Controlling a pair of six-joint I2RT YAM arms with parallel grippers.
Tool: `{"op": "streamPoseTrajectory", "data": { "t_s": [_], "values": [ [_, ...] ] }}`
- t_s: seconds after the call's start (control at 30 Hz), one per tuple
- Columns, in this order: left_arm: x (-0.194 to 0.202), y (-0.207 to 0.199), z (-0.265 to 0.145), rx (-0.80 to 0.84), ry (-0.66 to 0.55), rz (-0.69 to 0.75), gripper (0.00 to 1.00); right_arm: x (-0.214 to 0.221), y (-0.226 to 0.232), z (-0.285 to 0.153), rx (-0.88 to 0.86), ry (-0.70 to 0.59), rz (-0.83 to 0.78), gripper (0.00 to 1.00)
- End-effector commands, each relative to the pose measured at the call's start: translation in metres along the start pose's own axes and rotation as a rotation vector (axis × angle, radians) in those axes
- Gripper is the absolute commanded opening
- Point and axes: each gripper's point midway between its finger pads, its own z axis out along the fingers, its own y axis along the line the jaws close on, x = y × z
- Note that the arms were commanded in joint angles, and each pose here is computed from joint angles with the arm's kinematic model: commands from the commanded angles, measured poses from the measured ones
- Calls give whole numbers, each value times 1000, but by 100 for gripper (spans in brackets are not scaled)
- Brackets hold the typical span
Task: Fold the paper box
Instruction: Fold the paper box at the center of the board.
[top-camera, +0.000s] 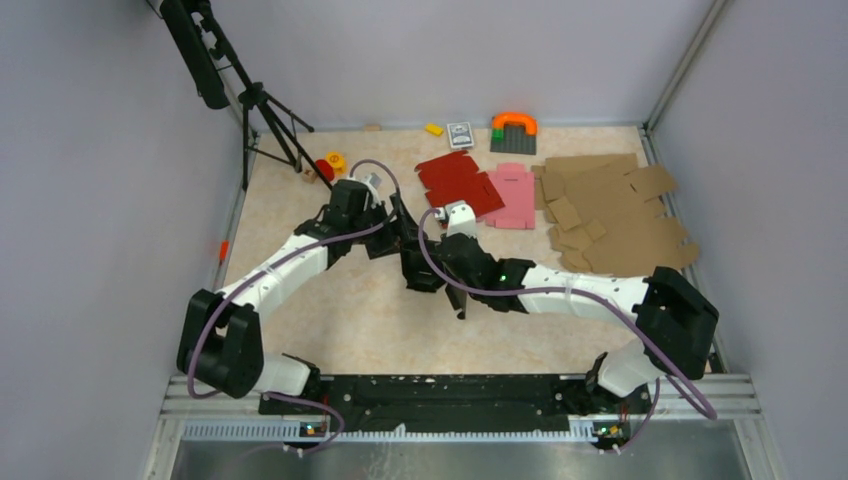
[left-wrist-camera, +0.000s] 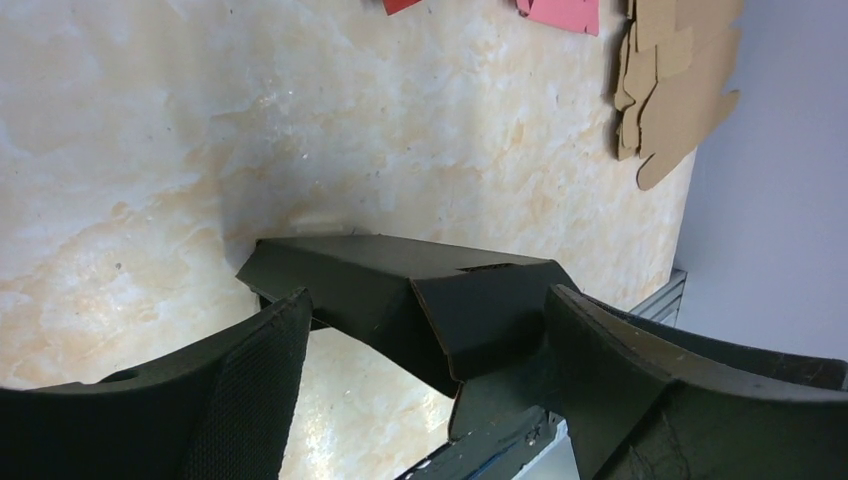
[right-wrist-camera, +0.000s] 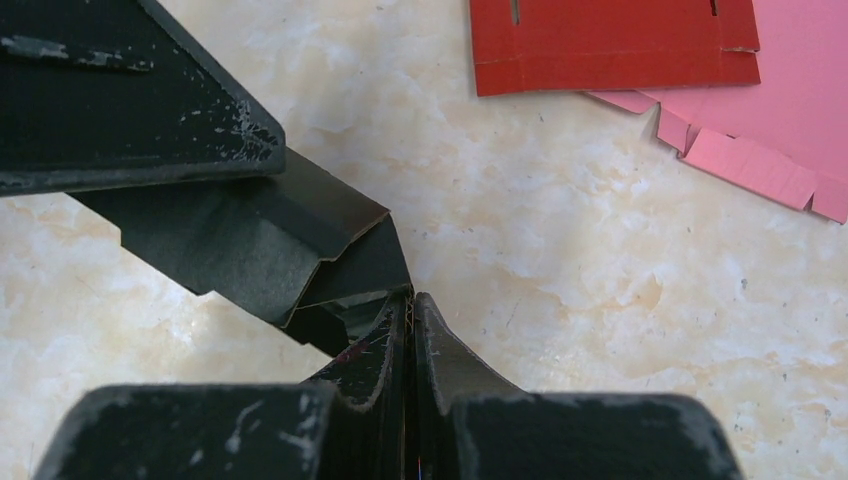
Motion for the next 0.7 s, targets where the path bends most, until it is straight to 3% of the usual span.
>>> {"op": "streamPoseTrajectory", "data": {
  "t_s": [0.0,0.23,0.43,0.67],
  "values": [
    [4,-7,-9,37,-28,15,85,-7,8,-4,-24,-22,-4,0],
    [18,0,-4,7,-104,-50,79,-5,13,0,3,-9,9,0],
    [15,5,-5,-25,-175,-82,65,-5,17,0,6,3,51,0],
    [14,12,-11,-64,-253,-138,59,-7,29,-3,-43,4,90,0]
  ]
}}
